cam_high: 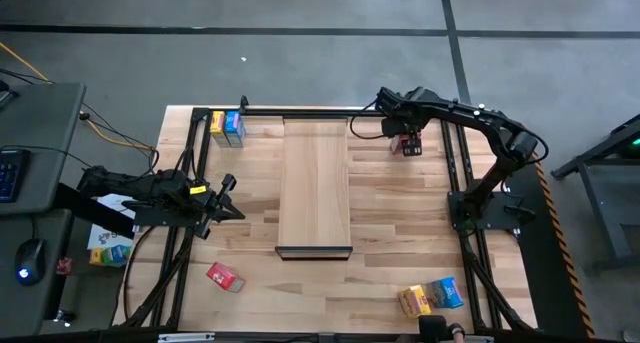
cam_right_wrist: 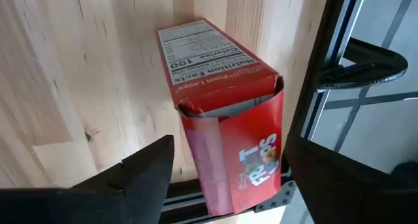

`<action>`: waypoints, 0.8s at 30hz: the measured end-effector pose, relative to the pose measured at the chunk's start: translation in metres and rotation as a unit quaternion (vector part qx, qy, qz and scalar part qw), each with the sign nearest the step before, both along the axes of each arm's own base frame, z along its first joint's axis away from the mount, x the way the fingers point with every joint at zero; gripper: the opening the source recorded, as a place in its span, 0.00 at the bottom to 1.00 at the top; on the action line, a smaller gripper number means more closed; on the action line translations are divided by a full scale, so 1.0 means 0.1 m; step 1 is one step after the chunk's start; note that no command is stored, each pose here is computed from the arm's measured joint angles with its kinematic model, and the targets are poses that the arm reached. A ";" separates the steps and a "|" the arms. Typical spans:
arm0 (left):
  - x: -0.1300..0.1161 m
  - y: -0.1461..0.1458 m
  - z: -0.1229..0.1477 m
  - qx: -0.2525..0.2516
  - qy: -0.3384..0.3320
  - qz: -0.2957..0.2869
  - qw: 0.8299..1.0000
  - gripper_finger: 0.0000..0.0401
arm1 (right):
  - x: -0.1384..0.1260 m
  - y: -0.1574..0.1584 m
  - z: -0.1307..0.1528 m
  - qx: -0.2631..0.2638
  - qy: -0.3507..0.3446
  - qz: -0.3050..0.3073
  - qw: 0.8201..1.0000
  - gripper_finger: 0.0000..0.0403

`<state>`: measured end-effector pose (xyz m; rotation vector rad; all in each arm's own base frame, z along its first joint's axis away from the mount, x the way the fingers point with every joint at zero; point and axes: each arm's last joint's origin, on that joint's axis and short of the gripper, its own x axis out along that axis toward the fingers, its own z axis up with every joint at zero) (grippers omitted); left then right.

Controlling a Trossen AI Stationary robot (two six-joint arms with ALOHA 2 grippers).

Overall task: Stack cereal on shelf
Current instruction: Put the top red cereal box on the shelf

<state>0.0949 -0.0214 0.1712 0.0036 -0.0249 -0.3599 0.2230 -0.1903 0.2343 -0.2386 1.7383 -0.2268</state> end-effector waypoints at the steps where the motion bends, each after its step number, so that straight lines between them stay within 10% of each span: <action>1: 0.00 0.00 0.00 0.000 0.000 0.000 1.000 0.01 | 0.00 0.00 0.00 0.001 0.000 0.000 1.000 0.67; 24: 0.00 0.00 0.00 0.000 0.000 0.000 1.000 0.01 | -0.02 0.02 0.31 0.000 0.029 -0.021 0.999 0.32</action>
